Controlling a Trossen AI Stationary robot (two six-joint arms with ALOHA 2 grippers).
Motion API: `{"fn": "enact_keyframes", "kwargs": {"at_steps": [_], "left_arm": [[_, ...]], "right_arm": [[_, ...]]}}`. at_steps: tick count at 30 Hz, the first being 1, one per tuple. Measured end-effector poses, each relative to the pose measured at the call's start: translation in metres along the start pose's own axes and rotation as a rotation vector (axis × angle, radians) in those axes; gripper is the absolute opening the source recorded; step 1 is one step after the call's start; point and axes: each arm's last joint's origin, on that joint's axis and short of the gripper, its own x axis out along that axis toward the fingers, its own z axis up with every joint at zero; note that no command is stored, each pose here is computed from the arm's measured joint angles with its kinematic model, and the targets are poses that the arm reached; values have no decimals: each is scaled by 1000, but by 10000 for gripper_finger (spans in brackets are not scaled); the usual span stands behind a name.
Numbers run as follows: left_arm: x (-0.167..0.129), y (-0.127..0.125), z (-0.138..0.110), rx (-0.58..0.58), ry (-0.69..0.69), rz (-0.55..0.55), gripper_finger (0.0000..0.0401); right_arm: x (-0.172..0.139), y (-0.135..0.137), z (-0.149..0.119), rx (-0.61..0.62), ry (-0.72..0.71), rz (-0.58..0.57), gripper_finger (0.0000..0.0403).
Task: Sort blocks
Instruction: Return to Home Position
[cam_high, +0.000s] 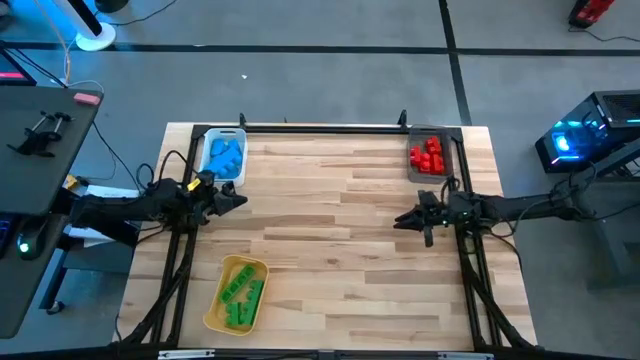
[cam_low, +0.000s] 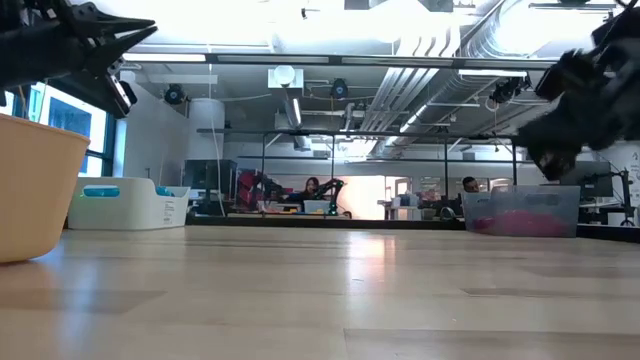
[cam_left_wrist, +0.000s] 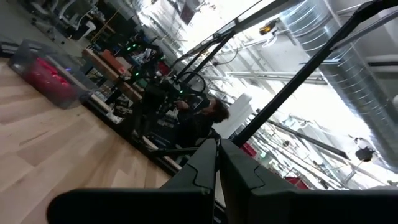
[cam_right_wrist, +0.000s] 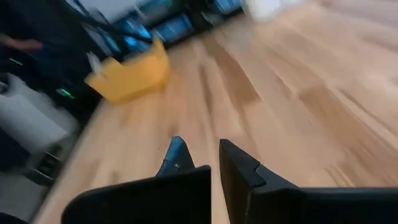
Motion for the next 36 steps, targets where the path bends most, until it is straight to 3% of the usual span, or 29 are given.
{"fn": "enact_keyframes", "kwargs": {"at_steps": [11, 36], "left_arm": [[-9, 17, -15, -10, 146, 181, 7], [-9, 18, -15, -7, 136, 204, 7]], "right_arm": [[-25, 12, 27, -1, -366, 165, 0], [-19, 7, 17, 0, -263, 113, 0]]}}
